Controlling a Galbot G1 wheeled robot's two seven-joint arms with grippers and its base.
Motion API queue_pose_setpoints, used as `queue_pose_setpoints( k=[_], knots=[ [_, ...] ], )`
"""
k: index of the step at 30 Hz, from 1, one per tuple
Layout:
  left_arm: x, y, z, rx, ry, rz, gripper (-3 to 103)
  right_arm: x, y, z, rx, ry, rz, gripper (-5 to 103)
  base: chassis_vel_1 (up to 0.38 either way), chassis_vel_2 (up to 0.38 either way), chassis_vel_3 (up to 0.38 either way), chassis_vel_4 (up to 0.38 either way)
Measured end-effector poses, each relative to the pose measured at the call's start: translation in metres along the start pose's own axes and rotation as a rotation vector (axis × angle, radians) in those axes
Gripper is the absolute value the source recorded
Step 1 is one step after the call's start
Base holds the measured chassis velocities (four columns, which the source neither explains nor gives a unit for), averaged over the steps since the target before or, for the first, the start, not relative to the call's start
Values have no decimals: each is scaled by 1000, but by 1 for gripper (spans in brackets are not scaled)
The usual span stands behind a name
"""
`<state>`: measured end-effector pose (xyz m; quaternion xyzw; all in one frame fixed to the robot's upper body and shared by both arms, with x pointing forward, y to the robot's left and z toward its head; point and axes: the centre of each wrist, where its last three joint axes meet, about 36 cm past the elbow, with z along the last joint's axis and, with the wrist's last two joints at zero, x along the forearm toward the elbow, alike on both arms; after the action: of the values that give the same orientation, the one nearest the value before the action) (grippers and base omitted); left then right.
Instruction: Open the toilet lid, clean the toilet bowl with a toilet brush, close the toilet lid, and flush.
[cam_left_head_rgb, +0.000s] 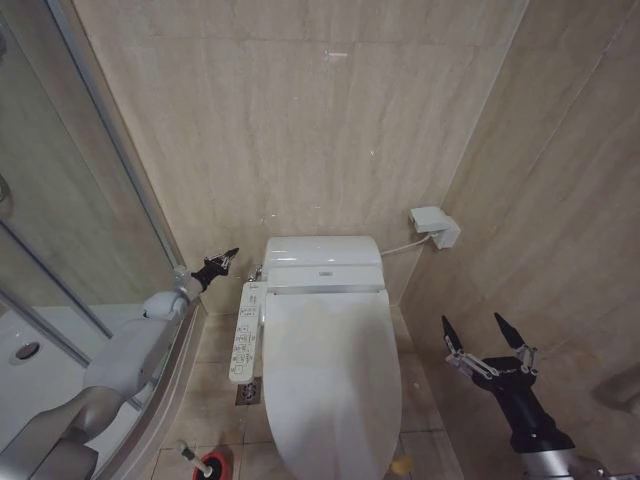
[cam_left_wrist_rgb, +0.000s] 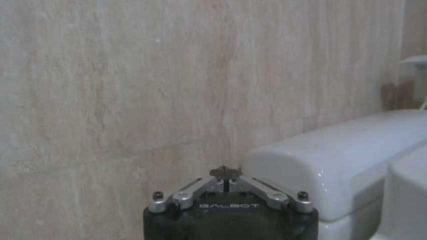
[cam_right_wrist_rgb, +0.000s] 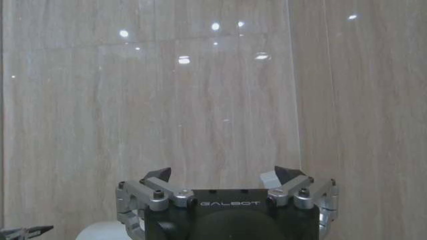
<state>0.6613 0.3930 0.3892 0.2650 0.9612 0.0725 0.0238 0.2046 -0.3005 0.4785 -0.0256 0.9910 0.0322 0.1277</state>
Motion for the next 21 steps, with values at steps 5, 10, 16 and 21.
queue_pose_setpoints(
  k=[5, 10, 16, 21],
  knots=[
    [5, 5, 3, -4, 10, 27, 0, 0, 0, 0, 0, 0, 0, 100, 0, 0, 0, 0],
    [11, 9, 8, -4, 30, 58, 0, 0, 0, 0, 0, 0, 0, 100, 0, 0, 0, 0],
    [19, 14, 20, -24, 69, 139, 0, 0, 0, 0, 0, 0, 0, 100, -18, 18, 22, -26],
    [17, 10, 28, -22, 84, 170, 0, 0, 0, 0, 0, 0, 0, 100, 0, 0, 0, 0]
  ],
)
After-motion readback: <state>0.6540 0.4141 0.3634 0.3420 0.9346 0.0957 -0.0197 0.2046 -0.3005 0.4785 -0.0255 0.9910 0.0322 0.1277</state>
